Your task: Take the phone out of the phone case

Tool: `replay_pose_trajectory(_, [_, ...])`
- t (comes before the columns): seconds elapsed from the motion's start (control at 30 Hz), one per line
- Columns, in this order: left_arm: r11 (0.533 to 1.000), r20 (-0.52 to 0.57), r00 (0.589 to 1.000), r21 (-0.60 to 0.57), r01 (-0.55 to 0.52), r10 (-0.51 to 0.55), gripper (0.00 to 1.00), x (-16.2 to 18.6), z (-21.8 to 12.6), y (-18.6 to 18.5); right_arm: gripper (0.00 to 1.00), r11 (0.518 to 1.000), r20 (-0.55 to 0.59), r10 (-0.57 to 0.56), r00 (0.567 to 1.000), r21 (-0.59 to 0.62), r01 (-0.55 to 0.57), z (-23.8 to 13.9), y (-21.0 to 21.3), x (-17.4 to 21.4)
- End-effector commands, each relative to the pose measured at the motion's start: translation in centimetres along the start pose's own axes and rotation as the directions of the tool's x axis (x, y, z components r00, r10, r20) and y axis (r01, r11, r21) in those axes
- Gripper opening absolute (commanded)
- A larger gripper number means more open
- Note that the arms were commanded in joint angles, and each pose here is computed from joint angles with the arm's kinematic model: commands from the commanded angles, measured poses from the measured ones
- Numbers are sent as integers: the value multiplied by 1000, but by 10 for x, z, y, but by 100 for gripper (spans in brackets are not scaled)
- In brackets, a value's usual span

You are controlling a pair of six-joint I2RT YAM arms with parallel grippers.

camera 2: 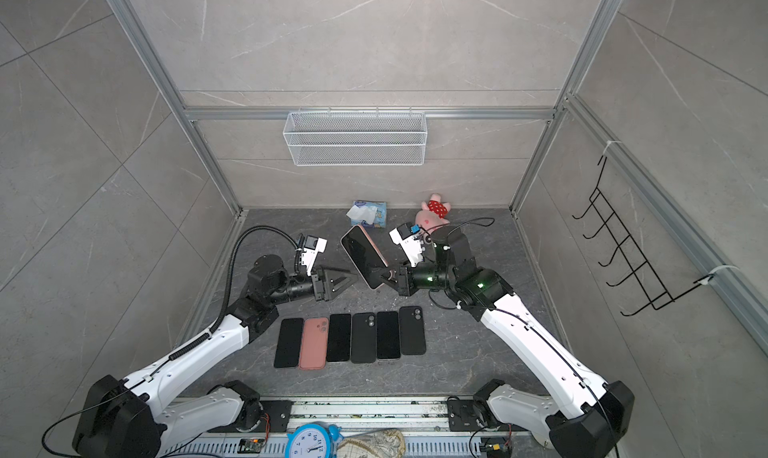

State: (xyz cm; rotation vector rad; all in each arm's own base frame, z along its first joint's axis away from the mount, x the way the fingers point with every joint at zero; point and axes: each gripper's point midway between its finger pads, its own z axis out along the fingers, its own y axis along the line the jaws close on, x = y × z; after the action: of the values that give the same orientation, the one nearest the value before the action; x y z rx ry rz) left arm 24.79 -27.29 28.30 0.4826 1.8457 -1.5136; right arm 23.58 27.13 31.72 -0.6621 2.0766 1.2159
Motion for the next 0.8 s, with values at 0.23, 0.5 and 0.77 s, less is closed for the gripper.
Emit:
replay_pose_trajectory(0.23, [971, 75, 997, 233, -46, 29, 67, -38, -3, -23, 0, 995, 27, -64, 998, -80, 66, -1, 14, -4])
replay_pose_trajectory(0.5, [961, 48, 998, 274, -48, 36, 40, -44, 2, -28, 0, 992, 4, -76, 997, -100, 76, 1, 14, 4])
replay_pose_trajectory(0.77, [954, 29, 999, 296, -36, 28, 18, -44, 4, -30, 0, 990, -25, -77, 997, -120, 73, 6, 11, 10])
